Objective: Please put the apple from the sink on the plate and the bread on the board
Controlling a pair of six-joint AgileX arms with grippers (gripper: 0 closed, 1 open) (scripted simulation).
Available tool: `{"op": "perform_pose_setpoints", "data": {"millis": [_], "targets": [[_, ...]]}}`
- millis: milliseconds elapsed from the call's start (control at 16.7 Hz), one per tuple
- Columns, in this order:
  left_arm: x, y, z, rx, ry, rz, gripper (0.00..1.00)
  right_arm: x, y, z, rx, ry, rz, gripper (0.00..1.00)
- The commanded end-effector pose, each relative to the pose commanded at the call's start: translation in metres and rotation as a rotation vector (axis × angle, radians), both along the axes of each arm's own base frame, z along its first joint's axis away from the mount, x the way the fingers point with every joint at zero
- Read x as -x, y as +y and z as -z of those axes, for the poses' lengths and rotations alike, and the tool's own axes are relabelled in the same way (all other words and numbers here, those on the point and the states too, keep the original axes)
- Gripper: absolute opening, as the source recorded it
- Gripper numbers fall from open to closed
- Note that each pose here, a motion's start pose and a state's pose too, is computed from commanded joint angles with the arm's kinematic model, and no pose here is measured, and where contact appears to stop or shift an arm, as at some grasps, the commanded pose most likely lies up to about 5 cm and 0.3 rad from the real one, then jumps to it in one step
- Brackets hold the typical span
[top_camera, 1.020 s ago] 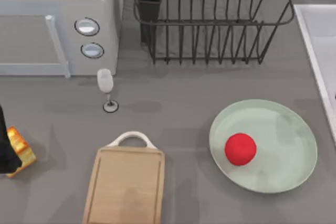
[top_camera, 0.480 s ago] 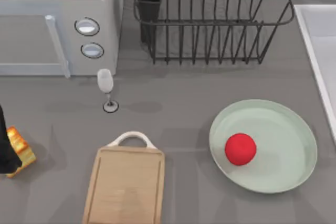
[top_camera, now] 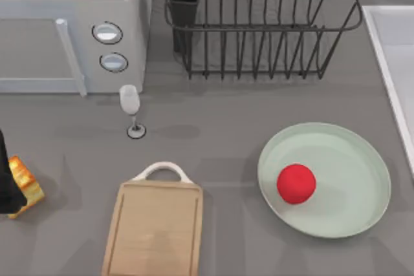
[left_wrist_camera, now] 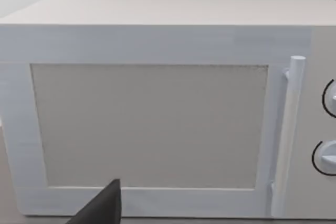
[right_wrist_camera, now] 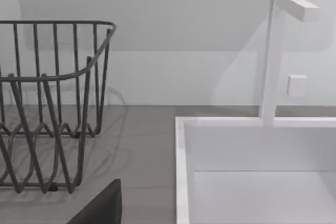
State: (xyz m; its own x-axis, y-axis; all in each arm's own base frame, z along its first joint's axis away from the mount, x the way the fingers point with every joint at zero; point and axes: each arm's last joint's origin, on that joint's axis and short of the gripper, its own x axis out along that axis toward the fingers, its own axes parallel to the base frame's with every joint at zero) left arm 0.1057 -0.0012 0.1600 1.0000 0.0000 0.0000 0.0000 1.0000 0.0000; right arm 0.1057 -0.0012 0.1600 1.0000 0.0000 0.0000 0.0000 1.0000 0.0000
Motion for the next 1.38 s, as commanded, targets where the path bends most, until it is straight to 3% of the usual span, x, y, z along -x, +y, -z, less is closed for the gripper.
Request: {"op": "perform_pose_setpoints", "data": {"millis": [240,420,660,900,1140,1380], "targets": [[-0.001,0.0,-0.004,-0.02,0.031,0.0,1.0,0.0,0.0,0.0,0.0,0.0,0.0,1.0],[-0.004,0.0,-0.019,-0.098,0.151,0.007,1.0,0.0,0.0,0.0,0.0,0.0,0.0,1.0],[-0.025,0.001,-0.044,-0.263,0.442,0.058,1.0,0.0,0.0,0.0,0.0,0.0,0.0,1.0],[-0.069,0.002,-0.056,-0.433,0.806,0.187,1.0,0.0,0.0,0.0,0.0,0.0,0.0,1.0],[-0.122,0.003,-0.049,-0.56,1.139,0.374,1.0,0.0,0.0,0.0,0.0,0.0,0.0,1.0],[-0.165,0.004,-0.031,-0.632,1.365,0.556,1.0,0.0,0.0,0.0,0.0,0.0,0.0,1.0]]}}
